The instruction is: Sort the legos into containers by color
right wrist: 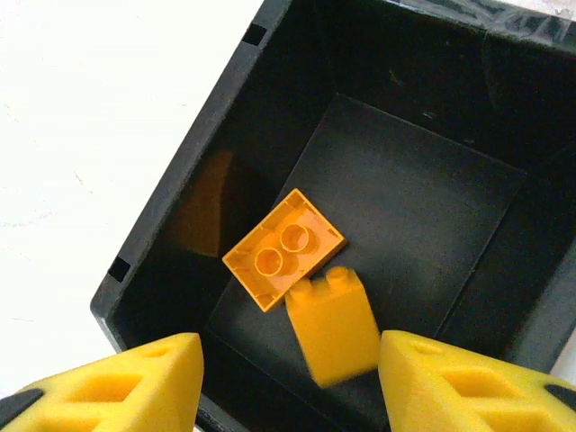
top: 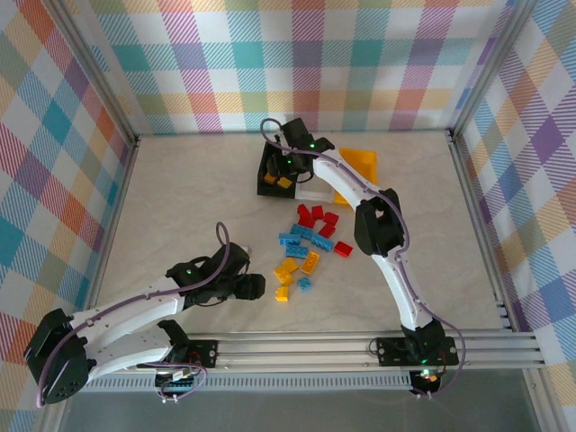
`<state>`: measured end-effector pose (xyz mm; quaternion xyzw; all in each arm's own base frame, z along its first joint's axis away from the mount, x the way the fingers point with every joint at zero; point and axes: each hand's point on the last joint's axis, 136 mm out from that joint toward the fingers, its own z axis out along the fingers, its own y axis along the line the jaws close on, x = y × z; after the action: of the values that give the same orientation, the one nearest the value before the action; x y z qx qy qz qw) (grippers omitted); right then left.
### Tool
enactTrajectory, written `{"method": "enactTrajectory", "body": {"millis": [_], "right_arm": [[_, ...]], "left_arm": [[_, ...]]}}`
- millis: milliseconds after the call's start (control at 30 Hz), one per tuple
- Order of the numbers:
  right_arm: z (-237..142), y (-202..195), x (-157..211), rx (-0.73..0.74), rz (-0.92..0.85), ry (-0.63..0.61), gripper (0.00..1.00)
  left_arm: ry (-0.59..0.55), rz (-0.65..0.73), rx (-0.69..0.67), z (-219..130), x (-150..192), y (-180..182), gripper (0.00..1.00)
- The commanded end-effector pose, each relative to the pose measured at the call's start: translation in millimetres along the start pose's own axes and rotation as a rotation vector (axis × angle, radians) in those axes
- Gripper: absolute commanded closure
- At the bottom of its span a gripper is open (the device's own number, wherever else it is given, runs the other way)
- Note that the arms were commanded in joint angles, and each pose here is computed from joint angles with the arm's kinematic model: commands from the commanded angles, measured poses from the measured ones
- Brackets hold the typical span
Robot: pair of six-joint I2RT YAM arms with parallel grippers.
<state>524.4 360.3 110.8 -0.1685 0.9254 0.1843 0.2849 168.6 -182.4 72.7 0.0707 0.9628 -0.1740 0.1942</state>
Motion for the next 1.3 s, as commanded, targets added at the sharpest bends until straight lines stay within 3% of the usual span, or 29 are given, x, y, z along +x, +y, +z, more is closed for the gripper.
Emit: {"method": "enactTrajectory", "body": {"millis": [0,167,333,467,700,1033,1267], "right_arm": [[-36,17,-20,-0.055,-0.002,-0.046,0.45],[-110,40,-19,-0.130,0.015,-0.129,0.45],[-170,33,39,-0.133,0.070,-0.143,0.45],[-194,18,103,-0.106,0.089,-0.067,0.44],[-224,-7,176,-0.043,0.116,-0.020,0.43],[-232,-14,205,-0.045,0.135,-0.008,0.42],[-223,-16,219,-0.048,0.155,0.024,0.42]], "left_arm": [[0.007,0.006,0.010,3,3,-6,0.30],[0.004,0.041,0.032,7,-1,-24,0.30],[0.023,0.080,0.037,24,3,-45,0.30],[0.027,0.097,0.038,37,-1,-64,0.30],[0.087,0.174,-0.045,62,-3,-83,0.29],[0.109,0.177,-0.189,69,2,-65,0.32],[0.136,0.188,-0.220,80,9,-59,0.45]]}}
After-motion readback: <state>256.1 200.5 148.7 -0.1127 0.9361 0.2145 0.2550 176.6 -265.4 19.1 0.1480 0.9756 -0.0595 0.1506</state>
